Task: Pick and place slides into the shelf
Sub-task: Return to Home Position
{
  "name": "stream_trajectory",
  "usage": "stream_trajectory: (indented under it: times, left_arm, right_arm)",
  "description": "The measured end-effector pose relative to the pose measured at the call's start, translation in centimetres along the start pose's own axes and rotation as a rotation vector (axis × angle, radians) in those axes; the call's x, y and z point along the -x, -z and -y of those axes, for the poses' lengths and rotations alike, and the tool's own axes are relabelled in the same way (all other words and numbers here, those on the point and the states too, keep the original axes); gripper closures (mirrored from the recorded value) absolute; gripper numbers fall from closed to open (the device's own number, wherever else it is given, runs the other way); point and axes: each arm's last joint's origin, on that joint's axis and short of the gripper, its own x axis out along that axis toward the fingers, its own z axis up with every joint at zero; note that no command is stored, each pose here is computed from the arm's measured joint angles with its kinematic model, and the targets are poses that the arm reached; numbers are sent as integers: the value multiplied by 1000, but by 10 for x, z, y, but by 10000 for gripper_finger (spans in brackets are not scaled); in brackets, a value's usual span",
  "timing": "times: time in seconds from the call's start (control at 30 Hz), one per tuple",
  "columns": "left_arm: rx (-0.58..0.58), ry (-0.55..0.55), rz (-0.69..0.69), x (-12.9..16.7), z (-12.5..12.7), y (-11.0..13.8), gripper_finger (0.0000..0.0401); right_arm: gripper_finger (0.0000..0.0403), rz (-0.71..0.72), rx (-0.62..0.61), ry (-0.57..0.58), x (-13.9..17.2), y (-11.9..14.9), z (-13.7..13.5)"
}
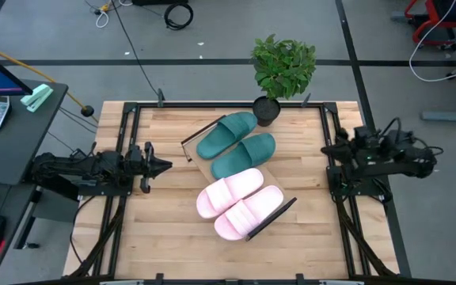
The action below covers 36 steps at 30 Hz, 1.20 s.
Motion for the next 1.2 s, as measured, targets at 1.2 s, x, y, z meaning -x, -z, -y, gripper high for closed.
stream_trajectory:
  times: [1.2]
  left_arm:
    - [-1,-1,0,0,0,0,365]
  right_arm:
    - [403,17,-91,-33,-59,108,54]
